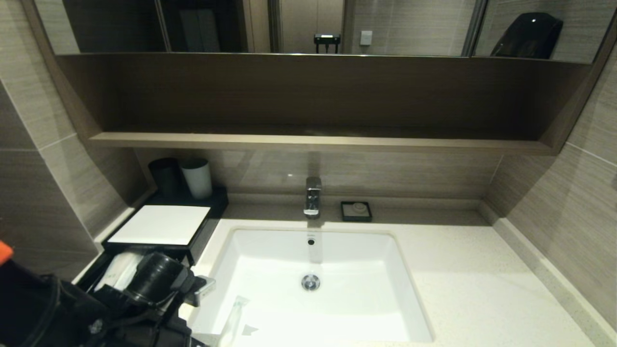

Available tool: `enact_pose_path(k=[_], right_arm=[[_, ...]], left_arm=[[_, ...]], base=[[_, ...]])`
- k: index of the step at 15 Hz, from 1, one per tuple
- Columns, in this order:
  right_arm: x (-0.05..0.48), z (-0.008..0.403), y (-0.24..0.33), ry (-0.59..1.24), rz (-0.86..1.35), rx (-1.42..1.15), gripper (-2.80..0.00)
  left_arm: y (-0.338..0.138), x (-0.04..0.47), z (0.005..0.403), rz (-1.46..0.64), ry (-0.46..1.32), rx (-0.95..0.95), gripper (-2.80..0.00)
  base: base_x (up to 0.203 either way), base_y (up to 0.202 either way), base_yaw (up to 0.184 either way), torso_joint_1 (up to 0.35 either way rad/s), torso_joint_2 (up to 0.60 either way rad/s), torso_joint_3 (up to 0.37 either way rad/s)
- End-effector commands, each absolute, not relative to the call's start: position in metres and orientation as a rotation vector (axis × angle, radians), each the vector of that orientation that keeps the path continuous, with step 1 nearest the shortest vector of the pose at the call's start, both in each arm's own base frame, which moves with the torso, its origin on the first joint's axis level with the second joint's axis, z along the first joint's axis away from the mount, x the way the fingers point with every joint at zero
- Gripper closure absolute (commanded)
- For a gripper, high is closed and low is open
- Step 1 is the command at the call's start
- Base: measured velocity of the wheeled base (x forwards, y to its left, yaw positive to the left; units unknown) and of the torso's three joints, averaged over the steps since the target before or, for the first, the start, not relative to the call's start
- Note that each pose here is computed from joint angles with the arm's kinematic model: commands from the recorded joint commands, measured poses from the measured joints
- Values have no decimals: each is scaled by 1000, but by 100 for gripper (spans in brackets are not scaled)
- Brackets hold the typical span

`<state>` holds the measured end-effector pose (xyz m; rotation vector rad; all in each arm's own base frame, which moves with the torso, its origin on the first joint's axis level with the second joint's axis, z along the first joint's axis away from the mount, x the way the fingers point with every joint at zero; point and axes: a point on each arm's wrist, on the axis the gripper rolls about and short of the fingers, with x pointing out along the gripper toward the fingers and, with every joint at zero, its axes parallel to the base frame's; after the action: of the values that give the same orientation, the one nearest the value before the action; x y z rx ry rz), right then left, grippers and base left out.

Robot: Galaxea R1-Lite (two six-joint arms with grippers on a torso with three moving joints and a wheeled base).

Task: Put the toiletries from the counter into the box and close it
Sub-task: Pick up the bathroom toiletry

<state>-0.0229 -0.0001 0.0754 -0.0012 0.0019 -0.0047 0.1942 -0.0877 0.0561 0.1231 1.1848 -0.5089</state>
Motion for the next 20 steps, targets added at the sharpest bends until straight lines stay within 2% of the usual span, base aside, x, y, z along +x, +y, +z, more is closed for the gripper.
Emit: enact_pose_path(k=[1,20], right_arm=[[-23,76,0,2,-5,-1,0],[-23,75,0,3,-5,0,0]], left_arm=[[-89,196,58,-520,1170,113,-280],[-89,202,50,-512,1166,260,-280]], base=[[0,0,0,0,0,0],[0,0,0,0,0,0]])
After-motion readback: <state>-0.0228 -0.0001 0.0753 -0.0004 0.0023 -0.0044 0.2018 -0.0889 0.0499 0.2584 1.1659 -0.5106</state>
